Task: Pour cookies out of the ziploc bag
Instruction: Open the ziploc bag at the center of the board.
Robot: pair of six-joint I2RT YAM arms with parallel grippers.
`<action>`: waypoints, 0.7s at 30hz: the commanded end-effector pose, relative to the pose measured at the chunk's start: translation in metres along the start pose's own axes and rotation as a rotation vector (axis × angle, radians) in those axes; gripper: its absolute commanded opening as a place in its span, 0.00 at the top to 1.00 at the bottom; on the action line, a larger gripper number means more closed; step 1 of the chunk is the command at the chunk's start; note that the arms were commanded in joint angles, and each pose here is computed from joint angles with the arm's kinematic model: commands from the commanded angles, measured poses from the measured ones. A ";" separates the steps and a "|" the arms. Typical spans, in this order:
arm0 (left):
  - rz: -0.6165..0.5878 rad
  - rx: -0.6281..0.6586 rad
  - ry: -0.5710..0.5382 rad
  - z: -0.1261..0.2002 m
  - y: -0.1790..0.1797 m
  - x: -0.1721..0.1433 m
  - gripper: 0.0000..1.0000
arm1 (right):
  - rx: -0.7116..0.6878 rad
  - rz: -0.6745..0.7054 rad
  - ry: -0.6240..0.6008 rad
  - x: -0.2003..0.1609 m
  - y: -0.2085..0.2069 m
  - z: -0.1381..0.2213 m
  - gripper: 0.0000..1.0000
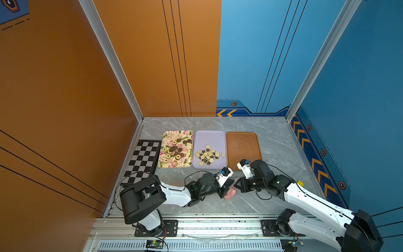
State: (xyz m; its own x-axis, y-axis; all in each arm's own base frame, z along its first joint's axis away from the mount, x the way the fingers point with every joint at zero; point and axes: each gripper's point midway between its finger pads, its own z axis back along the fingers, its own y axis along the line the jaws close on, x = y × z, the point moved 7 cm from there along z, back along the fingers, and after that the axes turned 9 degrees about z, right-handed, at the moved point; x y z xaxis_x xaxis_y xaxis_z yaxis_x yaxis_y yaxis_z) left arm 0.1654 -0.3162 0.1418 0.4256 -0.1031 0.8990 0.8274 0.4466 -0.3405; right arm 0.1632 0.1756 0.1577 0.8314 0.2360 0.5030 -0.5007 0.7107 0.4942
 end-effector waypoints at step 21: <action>0.420 0.192 0.346 -0.013 0.037 0.030 0.42 | -0.139 0.011 -0.025 -0.015 -0.028 0.014 1.00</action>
State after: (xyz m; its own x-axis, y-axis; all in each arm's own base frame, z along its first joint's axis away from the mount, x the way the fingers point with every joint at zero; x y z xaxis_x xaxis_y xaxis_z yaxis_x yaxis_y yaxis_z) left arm 0.2193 -0.3142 0.1831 0.7116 -0.0865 0.6972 0.5885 0.6155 -0.5243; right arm 0.1662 0.1466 0.1480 0.8311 0.2008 0.5186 -0.4425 0.8036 0.3981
